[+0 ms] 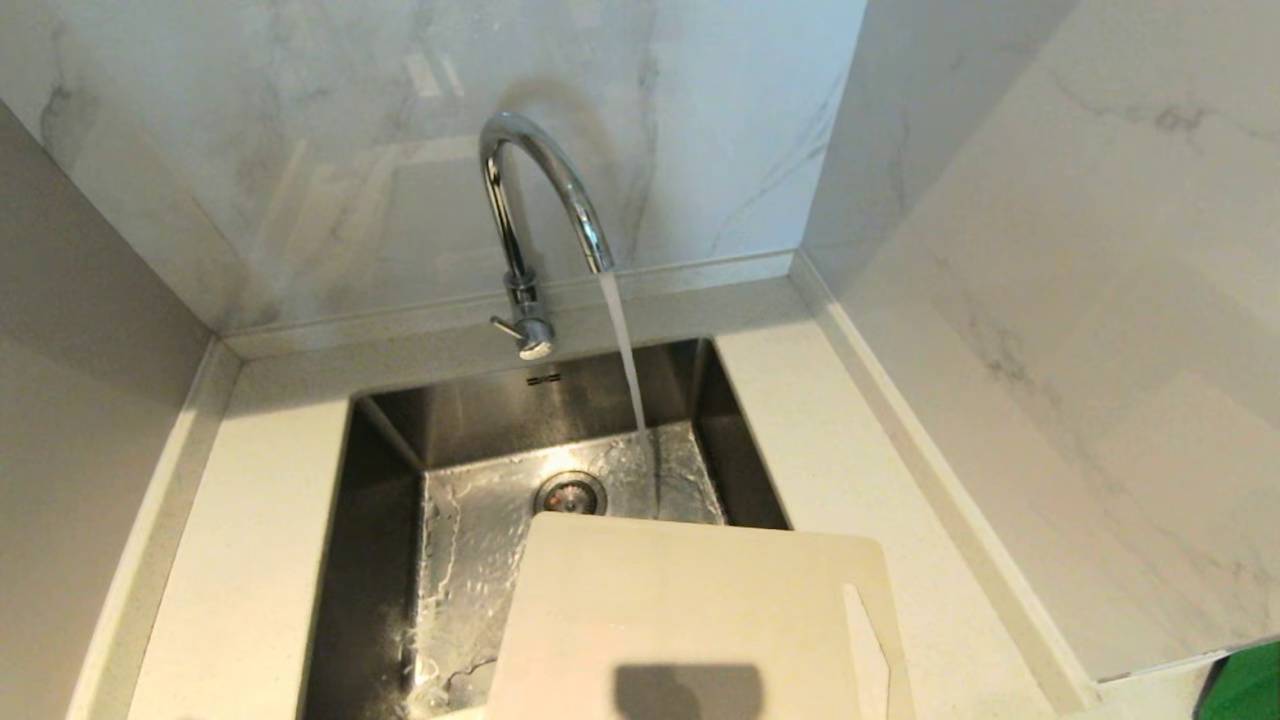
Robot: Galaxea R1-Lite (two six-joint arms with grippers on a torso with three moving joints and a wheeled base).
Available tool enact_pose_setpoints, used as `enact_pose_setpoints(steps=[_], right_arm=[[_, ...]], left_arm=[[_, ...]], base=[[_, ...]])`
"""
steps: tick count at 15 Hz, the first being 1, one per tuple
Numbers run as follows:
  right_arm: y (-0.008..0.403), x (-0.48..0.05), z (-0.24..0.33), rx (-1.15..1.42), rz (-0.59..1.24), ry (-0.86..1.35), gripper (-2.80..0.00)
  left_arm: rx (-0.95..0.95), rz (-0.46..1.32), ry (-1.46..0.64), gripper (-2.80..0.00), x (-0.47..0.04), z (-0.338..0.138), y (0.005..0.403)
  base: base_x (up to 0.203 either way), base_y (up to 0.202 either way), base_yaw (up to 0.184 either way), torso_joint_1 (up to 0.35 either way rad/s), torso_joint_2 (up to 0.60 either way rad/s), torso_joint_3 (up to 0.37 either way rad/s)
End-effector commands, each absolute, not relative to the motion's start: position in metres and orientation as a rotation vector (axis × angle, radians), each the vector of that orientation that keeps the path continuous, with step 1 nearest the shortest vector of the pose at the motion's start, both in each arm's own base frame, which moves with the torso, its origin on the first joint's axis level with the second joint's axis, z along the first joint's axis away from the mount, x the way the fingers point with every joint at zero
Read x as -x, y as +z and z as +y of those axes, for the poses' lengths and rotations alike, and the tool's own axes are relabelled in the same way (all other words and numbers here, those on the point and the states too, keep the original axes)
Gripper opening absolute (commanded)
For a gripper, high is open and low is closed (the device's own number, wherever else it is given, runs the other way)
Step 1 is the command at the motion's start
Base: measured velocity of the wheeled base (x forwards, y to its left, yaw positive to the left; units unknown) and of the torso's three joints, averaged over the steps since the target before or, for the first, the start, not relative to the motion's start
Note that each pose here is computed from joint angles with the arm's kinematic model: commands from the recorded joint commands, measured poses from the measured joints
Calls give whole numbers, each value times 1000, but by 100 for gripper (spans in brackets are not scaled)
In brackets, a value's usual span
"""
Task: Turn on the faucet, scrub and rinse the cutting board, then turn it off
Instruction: Pick up the cutting board
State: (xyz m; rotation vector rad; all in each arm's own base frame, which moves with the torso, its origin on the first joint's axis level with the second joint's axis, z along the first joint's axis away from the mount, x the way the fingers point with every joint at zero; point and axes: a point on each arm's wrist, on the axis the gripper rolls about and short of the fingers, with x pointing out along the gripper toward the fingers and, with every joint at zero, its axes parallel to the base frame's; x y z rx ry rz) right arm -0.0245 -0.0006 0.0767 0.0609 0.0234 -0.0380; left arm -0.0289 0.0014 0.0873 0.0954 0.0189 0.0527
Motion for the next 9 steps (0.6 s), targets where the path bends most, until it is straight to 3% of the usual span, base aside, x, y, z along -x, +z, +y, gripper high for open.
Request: enact_pose_setpoints(steps=[1,9], right_arm=[[77,25,-1,-61,23,-38,-280],[77,25,-1,-61,23,-38,-280]], left_arm=[[-127,-3,35,-280,26,1,85],[-14,5,-8,-280,23,0,75]], base=[[0,0,0,0,0,0],[0,0,0,0,0,0]])
